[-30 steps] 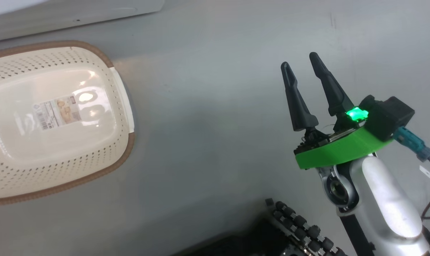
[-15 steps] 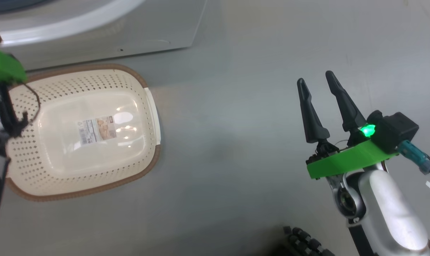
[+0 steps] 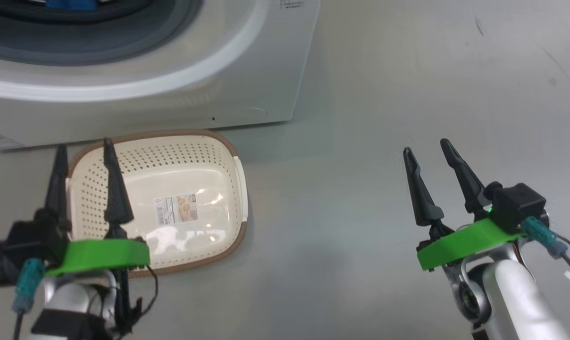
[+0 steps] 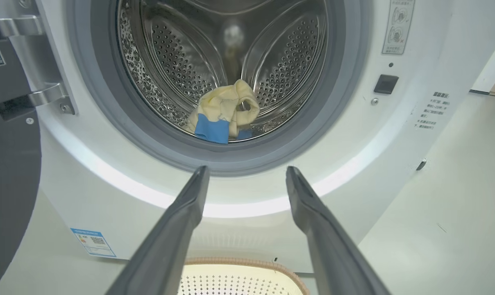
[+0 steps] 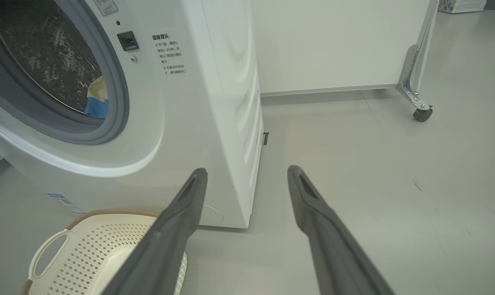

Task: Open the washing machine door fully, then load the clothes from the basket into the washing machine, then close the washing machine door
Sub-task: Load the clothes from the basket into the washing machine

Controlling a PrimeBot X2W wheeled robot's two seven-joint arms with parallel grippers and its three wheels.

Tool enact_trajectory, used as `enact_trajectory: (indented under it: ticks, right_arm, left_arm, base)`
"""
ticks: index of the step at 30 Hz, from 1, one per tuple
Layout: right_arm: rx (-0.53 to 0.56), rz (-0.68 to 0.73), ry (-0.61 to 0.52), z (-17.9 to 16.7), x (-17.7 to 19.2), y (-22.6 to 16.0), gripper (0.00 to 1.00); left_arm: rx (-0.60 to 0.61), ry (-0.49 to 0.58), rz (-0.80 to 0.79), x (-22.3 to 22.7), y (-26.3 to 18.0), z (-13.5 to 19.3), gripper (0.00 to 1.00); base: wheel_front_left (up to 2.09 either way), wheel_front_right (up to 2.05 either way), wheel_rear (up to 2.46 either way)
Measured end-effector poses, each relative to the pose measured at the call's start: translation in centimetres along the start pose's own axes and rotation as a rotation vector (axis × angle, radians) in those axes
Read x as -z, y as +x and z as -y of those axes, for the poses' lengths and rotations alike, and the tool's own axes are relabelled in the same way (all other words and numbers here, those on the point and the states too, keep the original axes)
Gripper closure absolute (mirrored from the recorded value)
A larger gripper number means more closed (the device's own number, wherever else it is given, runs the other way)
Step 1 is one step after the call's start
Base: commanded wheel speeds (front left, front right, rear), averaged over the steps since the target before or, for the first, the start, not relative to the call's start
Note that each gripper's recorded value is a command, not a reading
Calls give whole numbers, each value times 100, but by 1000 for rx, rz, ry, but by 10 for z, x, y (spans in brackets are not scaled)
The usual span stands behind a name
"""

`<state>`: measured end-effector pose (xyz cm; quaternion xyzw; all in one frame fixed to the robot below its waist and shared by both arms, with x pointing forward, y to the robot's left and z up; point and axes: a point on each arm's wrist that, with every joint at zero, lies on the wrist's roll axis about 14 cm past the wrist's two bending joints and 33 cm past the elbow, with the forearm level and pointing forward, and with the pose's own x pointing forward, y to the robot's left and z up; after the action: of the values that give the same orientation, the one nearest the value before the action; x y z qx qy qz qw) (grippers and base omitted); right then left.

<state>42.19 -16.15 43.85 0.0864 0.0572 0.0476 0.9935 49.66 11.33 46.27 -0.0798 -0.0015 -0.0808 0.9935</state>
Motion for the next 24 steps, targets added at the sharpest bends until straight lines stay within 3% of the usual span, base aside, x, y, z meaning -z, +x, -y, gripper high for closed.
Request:
enact_trajectory:
  ticks: [6,13,24]
  right_arm:
    - [-29,0,-30,-11,-11,-8,0]
    - [-78,20,-50,-30,-28,-19,0]
    - [-98,42,-56,-42,-46,-51,0]
  left_arm:
    - [-63,-25,-4,-10,-37,-1,0]
    - [-111,69,14,-25,-70,-15,0]
    - [-133,127,11,-31,-116,-12,0]
  base:
    - [0,0,0]
    - [0,0,0]
    - [0,0,0]
